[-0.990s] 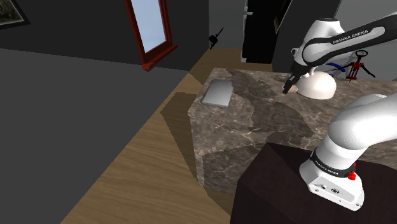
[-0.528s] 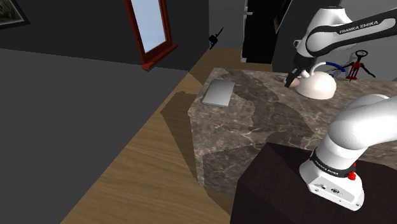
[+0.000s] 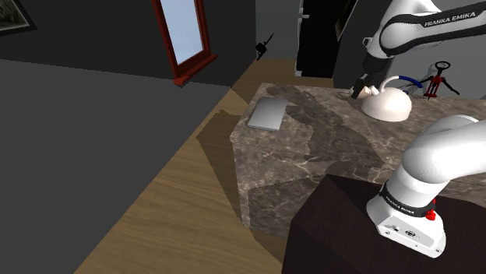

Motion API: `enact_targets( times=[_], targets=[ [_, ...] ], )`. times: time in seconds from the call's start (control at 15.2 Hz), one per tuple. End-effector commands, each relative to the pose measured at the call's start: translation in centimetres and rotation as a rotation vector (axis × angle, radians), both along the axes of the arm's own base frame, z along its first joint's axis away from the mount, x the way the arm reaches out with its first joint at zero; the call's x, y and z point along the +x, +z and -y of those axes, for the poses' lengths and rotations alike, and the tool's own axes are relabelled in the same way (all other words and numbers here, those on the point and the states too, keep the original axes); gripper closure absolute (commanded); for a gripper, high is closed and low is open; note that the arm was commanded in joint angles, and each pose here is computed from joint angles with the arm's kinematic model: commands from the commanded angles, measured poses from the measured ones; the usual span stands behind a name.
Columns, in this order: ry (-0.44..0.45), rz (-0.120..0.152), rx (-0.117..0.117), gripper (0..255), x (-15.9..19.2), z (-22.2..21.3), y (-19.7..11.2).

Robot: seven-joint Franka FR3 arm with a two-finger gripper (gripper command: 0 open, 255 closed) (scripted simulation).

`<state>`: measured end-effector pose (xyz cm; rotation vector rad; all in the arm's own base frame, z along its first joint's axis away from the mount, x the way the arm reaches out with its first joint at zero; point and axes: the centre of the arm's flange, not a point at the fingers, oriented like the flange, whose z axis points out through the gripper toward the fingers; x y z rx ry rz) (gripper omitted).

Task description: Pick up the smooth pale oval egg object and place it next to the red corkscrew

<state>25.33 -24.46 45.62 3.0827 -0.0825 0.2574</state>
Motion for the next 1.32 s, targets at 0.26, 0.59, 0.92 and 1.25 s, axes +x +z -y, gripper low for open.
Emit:
enact_targets(
  times=[0.26, 0.59, 0.92, 1.25],
  targets=[
    [0.000, 0.000, 0.000, 255, 0.0, 0.0, 3.4],
    [0.000, 0.000, 0.000, 255, 0.0, 0.0, 6.0],
    [0.000, 0.000, 0.000, 255, 0.0, 0.0, 8.6],
    [0.000, 0.000, 0.000, 255, 0.0, 0.0, 11.1]
  ],
)
